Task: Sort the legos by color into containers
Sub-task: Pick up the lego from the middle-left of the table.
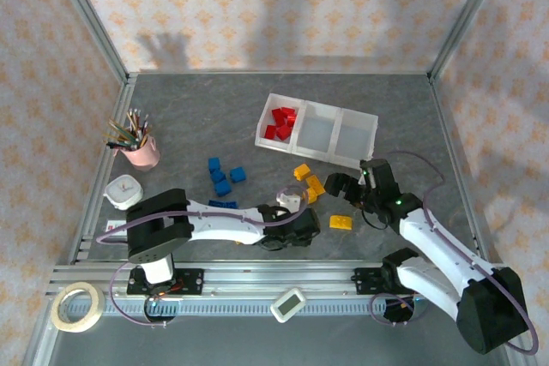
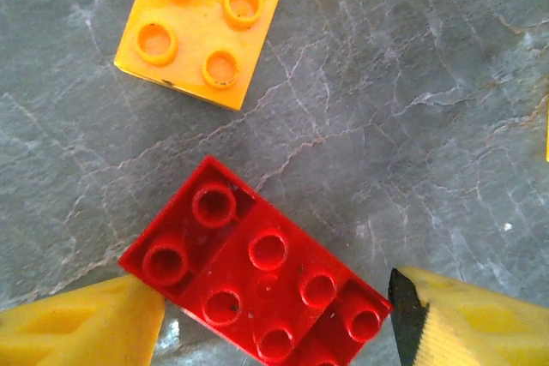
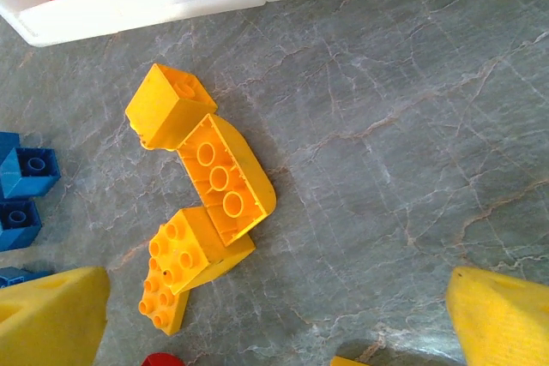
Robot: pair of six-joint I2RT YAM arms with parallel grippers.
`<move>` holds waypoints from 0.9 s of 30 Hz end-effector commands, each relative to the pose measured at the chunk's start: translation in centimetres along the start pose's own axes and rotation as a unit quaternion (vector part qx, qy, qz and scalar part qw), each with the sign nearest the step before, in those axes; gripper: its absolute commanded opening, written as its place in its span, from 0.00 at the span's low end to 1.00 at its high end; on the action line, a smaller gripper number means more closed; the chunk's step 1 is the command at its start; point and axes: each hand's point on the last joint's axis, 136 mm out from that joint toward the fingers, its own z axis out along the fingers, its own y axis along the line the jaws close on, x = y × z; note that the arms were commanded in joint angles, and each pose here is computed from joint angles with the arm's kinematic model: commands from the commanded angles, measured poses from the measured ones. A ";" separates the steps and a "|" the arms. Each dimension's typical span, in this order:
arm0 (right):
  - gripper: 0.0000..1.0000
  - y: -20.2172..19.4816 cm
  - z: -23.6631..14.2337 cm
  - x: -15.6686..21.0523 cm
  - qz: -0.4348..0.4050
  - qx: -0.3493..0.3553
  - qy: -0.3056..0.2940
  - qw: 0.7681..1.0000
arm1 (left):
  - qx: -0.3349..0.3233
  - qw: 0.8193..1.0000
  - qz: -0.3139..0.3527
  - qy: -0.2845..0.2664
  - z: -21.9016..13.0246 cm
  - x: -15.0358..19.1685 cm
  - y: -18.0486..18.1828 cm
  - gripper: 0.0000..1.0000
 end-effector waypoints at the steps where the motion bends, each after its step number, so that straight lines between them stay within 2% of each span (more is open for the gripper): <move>1: 1.00 0.0 0.2 0.0 -0.005 -0.005 -0.001 1.000 | -0.011 1.000 -0.007 -0.028 0.3 -1.0 -0.7 0.67; 8: 1.00 0.0 0.2 0.0 -0.007 -0.007 -0.001 1.000 | -0.032 0.998 -0.004 -0.053 1.1 -2.0 -0.9 0.62; 15: 1.00 0.0 0.2 -0.1 -0.006 -0.006 -0.001 1.000 | -0.058 0.997 0.003 -0.060 1.8 -2.2 -0.3 0.53; 27: 1.00 0.7 0.1 -0.1 -0.010 -0.020 0.003 1.000 | -0.053 0.996 -0.005 -0.067 0.9 -2.2 0.6 0.26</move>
